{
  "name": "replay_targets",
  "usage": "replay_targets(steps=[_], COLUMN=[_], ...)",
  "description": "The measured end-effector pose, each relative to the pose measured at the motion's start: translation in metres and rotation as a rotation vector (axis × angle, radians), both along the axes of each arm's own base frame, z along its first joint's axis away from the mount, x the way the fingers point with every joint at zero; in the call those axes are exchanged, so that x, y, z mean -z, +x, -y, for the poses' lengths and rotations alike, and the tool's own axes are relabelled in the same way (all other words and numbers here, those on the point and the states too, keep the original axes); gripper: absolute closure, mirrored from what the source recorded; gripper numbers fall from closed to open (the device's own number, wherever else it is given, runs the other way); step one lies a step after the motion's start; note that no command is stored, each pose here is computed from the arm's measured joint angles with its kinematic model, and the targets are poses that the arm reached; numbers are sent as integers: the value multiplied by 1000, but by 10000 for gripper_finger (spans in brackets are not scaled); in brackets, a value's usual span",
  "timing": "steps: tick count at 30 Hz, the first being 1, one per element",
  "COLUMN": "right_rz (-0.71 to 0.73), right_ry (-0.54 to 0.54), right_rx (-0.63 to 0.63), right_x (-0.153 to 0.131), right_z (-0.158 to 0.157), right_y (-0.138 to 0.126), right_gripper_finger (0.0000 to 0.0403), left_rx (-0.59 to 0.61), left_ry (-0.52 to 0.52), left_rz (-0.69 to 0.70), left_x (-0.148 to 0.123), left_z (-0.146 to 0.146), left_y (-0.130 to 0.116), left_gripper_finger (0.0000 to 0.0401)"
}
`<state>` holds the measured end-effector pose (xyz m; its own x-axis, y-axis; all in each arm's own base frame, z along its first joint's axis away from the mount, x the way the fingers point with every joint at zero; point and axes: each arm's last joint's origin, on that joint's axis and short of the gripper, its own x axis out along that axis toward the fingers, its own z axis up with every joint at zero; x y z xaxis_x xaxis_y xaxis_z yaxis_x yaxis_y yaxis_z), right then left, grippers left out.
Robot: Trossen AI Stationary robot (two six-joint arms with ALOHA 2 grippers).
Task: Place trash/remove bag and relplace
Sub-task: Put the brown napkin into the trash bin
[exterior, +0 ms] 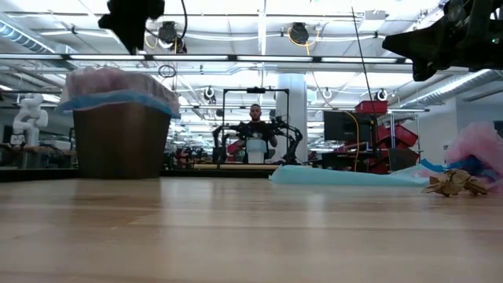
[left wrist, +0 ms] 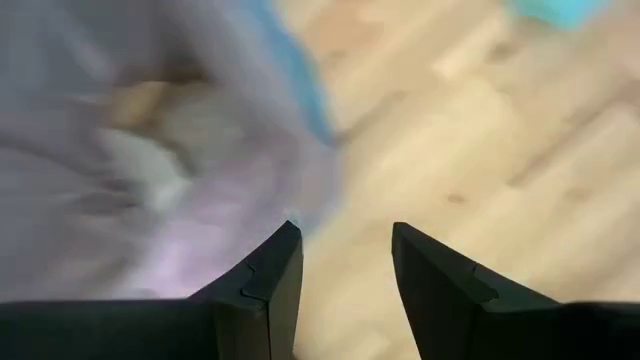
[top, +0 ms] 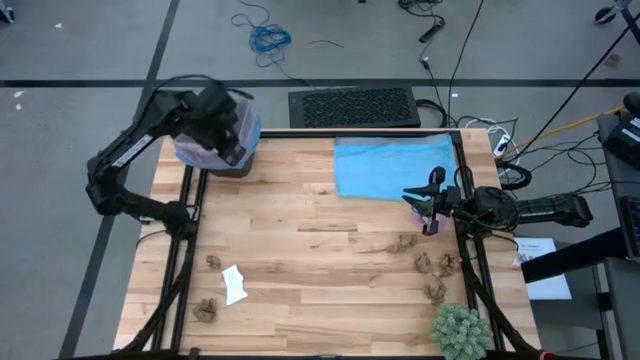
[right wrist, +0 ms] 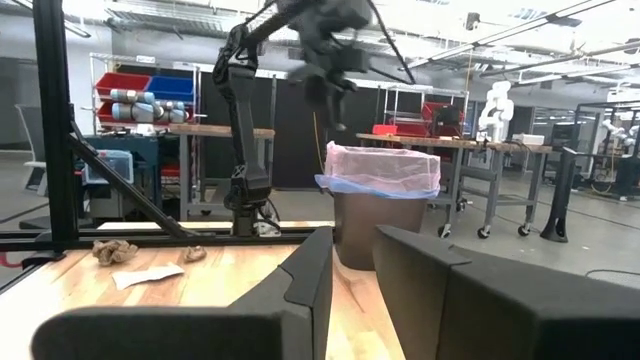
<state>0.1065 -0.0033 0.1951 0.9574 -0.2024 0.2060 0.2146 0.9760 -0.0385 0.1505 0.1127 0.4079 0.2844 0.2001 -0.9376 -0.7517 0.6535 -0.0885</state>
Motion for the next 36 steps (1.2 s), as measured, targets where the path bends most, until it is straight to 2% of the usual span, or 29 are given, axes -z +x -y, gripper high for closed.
replay_targets(steps=[5,9,13,20,23,27,31,36], right_rz=[1,1,1,0,0,3,2,2], right_ry=[4,4,4,4,4,4,4,4], right_rx=[-1,-1,-1,-1,-1,-1,-1,-1], right_x=[0,0,0,0,0,0,0,0], right_z=[0,0,0,0,0,0,0,0], right_y=[0,0,0,0,0,0,0,0], right_gripper_finger=[332,332,332,332,332,332,332,332], left_rx=[117,247,316,338,407,481,536,538], left_ry=[-59,-120,-192,-243,-283,-360,-359,-357], left_rz=[60,6,-135,-426,-455,-410,-462,-560], left_x=[-3,13,48,125,153,184,204,220], left_z=[37,67,95,133,147,165,176,187], left_y=[12,26,38,34,31,31,23,11], left_gripper_finger=[249,249,249,249,249,249,249,249])
